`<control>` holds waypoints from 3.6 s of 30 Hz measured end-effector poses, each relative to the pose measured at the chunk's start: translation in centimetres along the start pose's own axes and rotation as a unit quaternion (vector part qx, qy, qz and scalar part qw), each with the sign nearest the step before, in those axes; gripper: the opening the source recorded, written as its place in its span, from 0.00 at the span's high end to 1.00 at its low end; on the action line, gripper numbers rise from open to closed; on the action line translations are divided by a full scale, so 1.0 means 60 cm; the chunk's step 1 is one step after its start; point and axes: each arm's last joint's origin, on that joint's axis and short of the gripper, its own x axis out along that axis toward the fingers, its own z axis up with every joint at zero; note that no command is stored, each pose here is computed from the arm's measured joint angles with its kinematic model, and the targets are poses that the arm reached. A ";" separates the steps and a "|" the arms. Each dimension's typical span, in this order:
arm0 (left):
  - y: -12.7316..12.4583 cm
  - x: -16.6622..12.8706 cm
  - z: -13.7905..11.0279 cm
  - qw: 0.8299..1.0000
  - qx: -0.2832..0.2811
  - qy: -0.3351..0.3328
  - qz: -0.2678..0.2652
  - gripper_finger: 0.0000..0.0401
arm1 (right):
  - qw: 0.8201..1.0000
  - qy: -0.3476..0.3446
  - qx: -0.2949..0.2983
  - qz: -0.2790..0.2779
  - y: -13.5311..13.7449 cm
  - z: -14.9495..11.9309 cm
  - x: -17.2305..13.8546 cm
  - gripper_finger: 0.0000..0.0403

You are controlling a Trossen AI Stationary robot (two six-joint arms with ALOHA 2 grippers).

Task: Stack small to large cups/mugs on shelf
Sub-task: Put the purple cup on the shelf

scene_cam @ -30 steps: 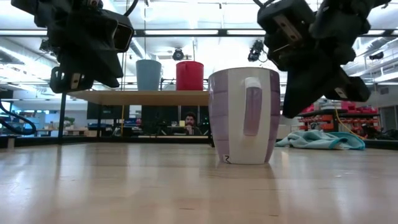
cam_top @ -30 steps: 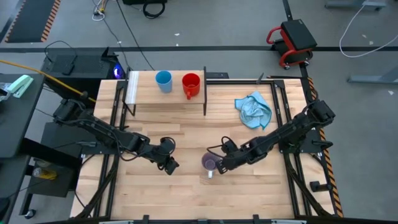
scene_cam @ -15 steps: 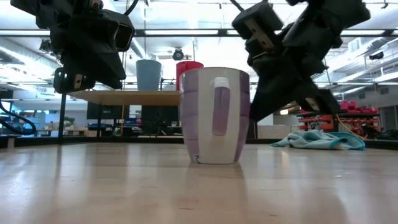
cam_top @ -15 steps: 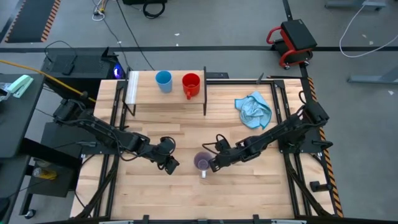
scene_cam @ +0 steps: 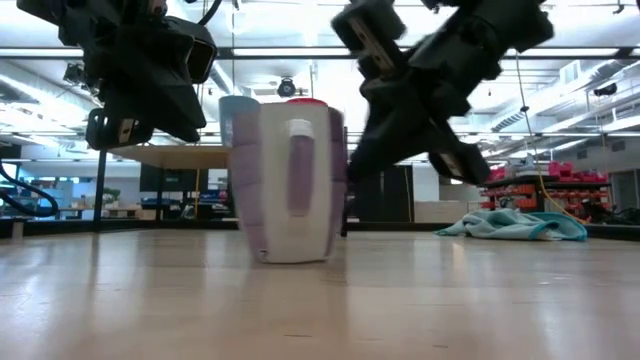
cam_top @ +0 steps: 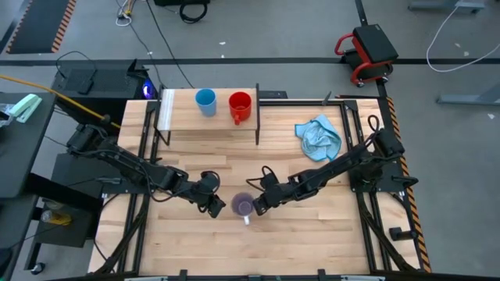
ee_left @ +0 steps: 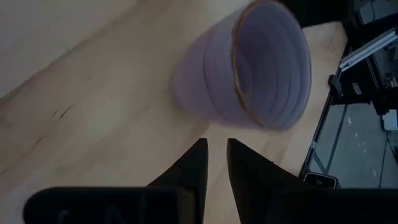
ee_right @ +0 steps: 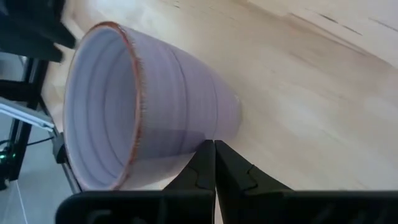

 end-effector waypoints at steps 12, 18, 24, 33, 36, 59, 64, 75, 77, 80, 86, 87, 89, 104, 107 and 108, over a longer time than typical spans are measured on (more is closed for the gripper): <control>0.002 0.000 -0.001 1.000 -0.009 0.003 0.006 0.82 | 0.999 0.024 -0.027 -0.013 0.020 0.009 0.034 0.99; 0.000 -0.007 0.001 1.000 -0.016 0.001 0.000 0.84 | 0.999 0.030 -0.028 -0.008 0.025 0.002 0.030 0.99; -0.003 -0.012 0.002 1.000 -0.030 0.000 -0.008 0.83 | 0.999 0.032 -0.032 0.000 0.028 0.001 0.030 0.99; -0.003 -0.012 0.003 0.999 -0.044 0.002 -0.010 0.84 | 0.998 0.035 -0.046 0.014 0.030 0.000 0.034 0.99; -0.004 -0.012 0.003 0.999 -0.045 0.001 -0.013 0.85 | 0.998 0.034 -0.050 0.015 0.029 0.004 0.035 0.99; -0.014 -0.032 0.011 0.997 -0.062 -0.016 -0.047 0.84 | 0.997 0.031 -0.066 0.028 0.033 0.005 0.035 0.92; -0.012 -0.065 0.017 0.996 -0.063 -0.032 -0.045 0.86 | 0.997 0.031 -0.066 0.028 0.033 0.005 0.035 0.91; -0.043 -0.146 0.047 0.998 -0.031 -0.032 0.052 0.87 | 0.996 0.007 -0.076 0.042 0.047 0.015 0.009 0.90; -0.052 -0.167 0.056 0.995 -0.023 -0.040 0.086 0.87 | 0.996 0.006 -0.076 0.045 0.049 0.016 0.004 0.90; -0.057 -0.187 0.063 0.990 -0.012 -0.041 0.132 0.87 | 0.996 0.006 -0.076 0.045 0.050 0.017 0.001 0.90; -0.062 -0.147 0.060 0.987 -0.011 0.001 0.162 0.87 | 0.996 0.020 -0.082 0.016 0.044 0.012 -0.014 0.90; -0.062 -0.136 0.058 0.985 -0.010 0.010 0.169 0.87 | 0.996 0.020 -0.082 0.015 0.044 0.012 -0.015 0.90; -0.061 -0.116 0.053 0.983 -0.006 0.028 0.182 0.87 | 0.996 0.030 -0.087 -0.002 0.041 0.008 -0.024 0.90; -0.069 -0.075 0.047 0.984 0.000 0.045 0.173 0.87 | 0.988 0.095 -0.109 0.050 0.054 -0.049 0.000 0.92; -0.069 -0.079 0.049 0.984 -0.003 0.044 0.170 0.87 | 0.988 0.089 -0.113 0.060 0.055 -0.044 0.005 0.93; -0.069 -0.078 0.049 0.984 -0.003 0.044 0.170 0.87 | 0.988 0.086 -0.114 0.067 0.058 -0.040 0.007 0.94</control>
